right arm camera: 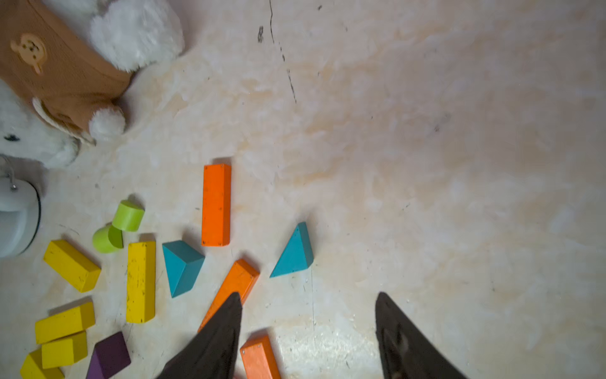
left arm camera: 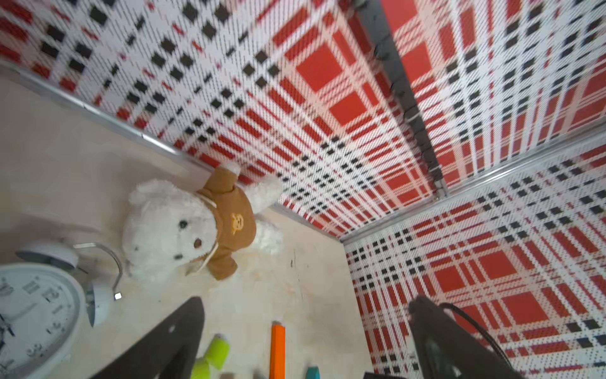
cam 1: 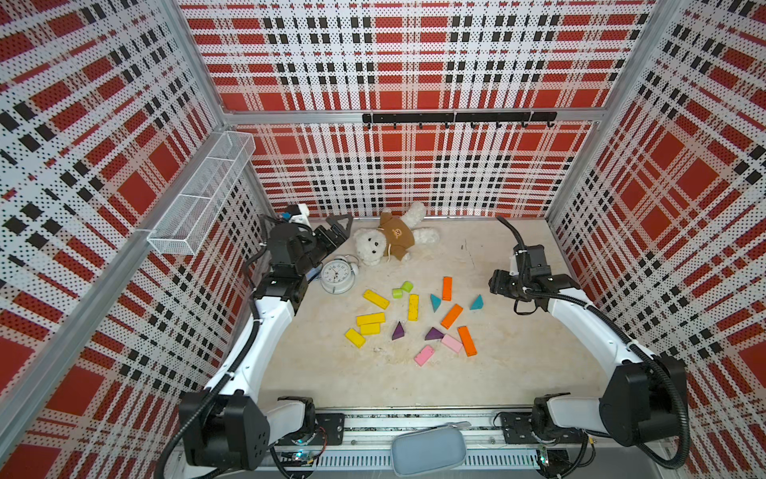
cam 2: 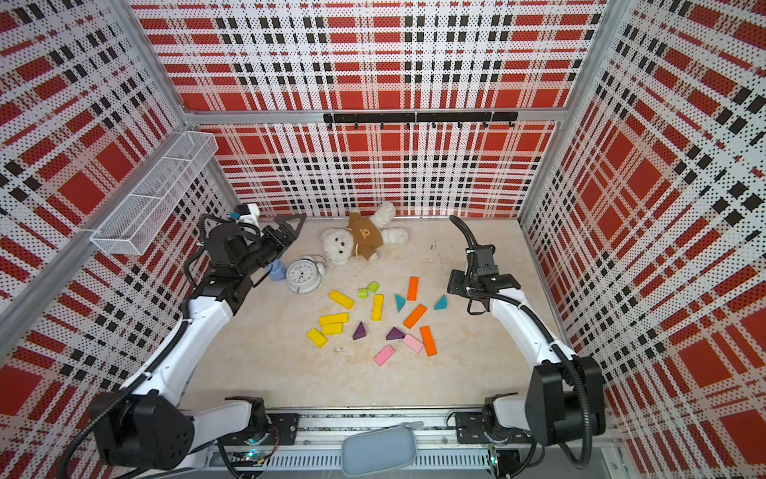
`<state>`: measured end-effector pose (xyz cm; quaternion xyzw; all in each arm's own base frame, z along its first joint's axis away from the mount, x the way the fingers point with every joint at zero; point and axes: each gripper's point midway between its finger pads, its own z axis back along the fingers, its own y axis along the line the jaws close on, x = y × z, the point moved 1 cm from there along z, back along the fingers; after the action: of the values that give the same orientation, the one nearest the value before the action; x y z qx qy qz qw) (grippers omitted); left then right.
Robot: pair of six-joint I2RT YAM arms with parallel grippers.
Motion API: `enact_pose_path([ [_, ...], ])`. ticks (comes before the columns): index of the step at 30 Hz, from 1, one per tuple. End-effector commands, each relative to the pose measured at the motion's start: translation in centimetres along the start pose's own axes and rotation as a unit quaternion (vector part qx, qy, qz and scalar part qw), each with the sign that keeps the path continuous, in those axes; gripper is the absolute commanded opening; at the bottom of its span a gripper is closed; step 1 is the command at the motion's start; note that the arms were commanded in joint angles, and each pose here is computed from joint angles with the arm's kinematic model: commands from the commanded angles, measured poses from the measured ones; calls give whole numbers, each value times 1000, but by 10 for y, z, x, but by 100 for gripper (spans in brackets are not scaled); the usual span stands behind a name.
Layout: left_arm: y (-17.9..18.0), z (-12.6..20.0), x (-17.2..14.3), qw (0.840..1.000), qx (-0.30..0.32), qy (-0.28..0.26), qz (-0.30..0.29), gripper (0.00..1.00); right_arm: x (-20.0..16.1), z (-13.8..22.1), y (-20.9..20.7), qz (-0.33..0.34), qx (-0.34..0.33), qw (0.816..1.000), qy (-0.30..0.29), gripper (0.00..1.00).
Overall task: Assemble a carrot with building blocks
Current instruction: Move the building block to the center of the board.
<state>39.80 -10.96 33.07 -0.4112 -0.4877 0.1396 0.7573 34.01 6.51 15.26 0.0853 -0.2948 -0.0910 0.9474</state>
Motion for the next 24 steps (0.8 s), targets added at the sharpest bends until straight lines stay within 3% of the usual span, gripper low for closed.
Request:
enact_pose_path([
  [1, -2, -13, -36, 997, 18, 71, -15, 99, -18, -1, 5, 34, -4, 999, 29, 67],
  [5, 0, -29, -79, 990, 5, 144, -7, 100, -28, -7, 25, 87, 1, 995, 44, 67],
  [9, 7, -33, -99, 983, -8, 181, 37, 100, -33, -18, 43, 132, -4, 989, 66, 64],
  [24, 7, -33, -103, 982, -10, 183, 38, 99, -53, -43, 20, 157, -71, 978, 116, 63],
])
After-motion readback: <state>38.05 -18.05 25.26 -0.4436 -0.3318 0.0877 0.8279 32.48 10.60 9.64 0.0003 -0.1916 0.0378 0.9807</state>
